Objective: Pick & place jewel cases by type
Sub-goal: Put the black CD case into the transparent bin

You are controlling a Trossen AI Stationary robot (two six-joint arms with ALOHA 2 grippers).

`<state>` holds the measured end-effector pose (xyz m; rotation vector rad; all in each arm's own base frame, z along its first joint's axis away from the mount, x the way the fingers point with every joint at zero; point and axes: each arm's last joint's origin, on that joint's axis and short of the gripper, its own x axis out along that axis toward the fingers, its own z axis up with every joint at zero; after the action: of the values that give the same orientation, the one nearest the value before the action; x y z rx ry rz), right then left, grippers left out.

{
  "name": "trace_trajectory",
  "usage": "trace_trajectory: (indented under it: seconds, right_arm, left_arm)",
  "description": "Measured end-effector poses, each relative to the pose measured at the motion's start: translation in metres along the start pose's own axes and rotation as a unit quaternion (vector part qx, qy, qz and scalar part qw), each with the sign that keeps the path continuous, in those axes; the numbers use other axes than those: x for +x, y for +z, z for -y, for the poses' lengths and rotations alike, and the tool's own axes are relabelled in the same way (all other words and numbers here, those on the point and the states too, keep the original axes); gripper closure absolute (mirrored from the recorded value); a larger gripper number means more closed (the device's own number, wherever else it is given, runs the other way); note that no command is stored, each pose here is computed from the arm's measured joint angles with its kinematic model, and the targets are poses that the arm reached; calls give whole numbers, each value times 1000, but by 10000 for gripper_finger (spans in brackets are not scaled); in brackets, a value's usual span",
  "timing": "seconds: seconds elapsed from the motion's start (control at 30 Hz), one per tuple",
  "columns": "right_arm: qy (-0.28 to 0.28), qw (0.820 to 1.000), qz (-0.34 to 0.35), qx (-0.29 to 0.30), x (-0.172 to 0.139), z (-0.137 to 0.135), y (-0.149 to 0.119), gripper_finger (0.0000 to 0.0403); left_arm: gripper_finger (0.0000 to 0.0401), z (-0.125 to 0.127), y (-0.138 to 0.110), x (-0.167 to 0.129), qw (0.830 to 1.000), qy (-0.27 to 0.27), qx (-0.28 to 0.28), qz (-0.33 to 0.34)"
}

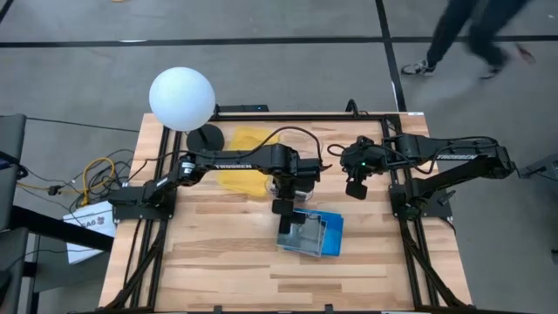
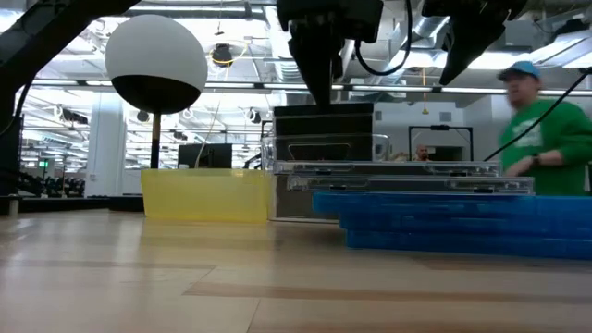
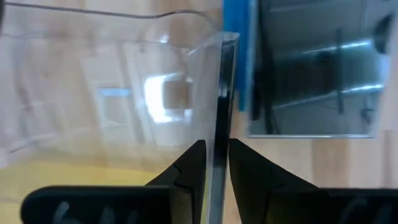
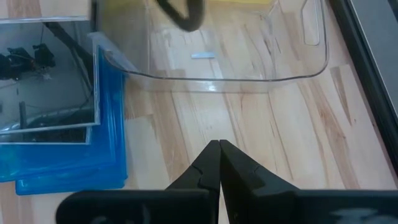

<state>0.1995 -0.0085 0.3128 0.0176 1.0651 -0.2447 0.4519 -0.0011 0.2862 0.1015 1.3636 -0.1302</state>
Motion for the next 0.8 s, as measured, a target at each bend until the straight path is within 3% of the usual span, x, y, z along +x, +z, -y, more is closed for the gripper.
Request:
trace_trajectory:
  seconds: [0.43, 0.8]
  right_arm:
    - [0, 1000, 0, 0, 0, 0, 0, 403]
    - [0, 1000, 0, 0, 0, 0, 0, 403]
  left_arm:
    - [283, 3, 0, 0, 1000, -24, -15, 1]
    - [279, 2, -1, -1, 1000, -14, -21, -4]
